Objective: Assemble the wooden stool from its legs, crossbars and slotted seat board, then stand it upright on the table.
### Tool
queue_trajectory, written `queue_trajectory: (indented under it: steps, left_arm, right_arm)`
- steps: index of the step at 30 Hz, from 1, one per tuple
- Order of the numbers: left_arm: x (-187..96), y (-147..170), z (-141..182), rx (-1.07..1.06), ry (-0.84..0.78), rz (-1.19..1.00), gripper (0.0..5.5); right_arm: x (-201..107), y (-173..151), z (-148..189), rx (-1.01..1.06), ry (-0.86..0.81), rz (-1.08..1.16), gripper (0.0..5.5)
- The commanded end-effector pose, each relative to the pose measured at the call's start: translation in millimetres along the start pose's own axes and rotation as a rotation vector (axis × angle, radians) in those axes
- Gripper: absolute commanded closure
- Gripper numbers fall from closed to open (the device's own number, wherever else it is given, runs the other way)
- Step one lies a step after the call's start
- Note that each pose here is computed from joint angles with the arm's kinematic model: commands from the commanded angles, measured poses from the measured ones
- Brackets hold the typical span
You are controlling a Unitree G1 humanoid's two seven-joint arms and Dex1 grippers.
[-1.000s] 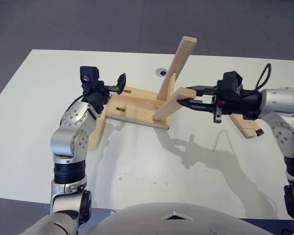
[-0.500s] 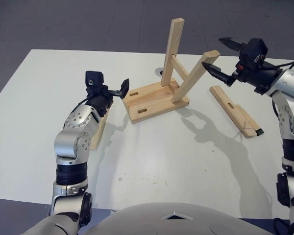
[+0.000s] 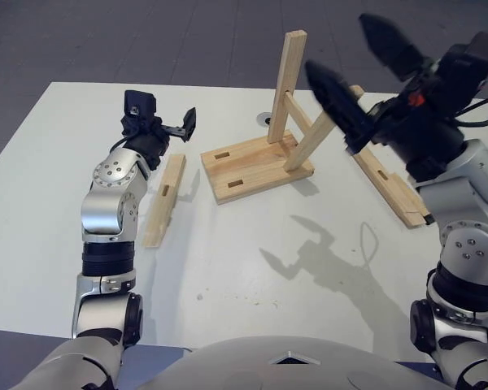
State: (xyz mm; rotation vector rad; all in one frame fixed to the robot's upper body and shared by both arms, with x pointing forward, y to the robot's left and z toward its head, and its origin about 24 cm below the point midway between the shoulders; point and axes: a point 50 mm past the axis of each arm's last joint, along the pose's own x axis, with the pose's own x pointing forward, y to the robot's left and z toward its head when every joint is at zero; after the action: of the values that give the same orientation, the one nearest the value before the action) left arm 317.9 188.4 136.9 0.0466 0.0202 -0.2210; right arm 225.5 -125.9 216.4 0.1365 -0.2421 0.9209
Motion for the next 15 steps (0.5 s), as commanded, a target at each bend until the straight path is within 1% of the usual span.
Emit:
queue_trajectory:
  steps: [1, 3, 5, 7, 9, 10, 11, 13, 15]
  left_arm:
    - [0, -6, -4, -0.006, 0.011, -0.011, 0.1]
    - [0, -6, -4, -0.008, 0.01, -0.009, 0.1]
    - [-1, -6, -6, -0.009, 0.013, -0.007, 0.1]
    - [-2, -8, -8, -0.012, 0.019, -0.009, 0.1]
    - [-4, -10, -10, -0.015, 0.023, -0.009, 0.1]
    - [-5, -10, -12, -0.018, 0.026, -0.007, 0.1]
    - [-6, -11, -12, -0.021, 0.028, -0.006, 0.1]
    - [-7, -13, -14, -0.02, 0.032, -0.01, 0.1]
    - [-7, -17, -16, -0.005, 0.043, -0.023, 0.1]
  right_arm:
    - [-5, -11, -50, 0.124, 0.209, -0.162, 0.11]
    - [-13, -34, -60, 0.131, 0.241, -0.296, 0.11]
    - [-22, -65, -58, 0.075, 0.217, -0.439, 0.11]
    - [-37, -98, -43, -0.091, 0.169, -0.603, 0.11]
    - [-49, -116, -28, -0.263, 0.124, -0.718, 0.11]
    - [-53, -120, -22, -0.344, 0.112, -0.753, 0.11]
    - [-53, -121, -20, -0.368, 0.089, -0.761, 0.11]
    - [-50, -116, -23, -0.354, 0.067, -0.741, 0.11]
    - [-47, -107, -36, -0.34, 0.106, -0.71, 0.11]
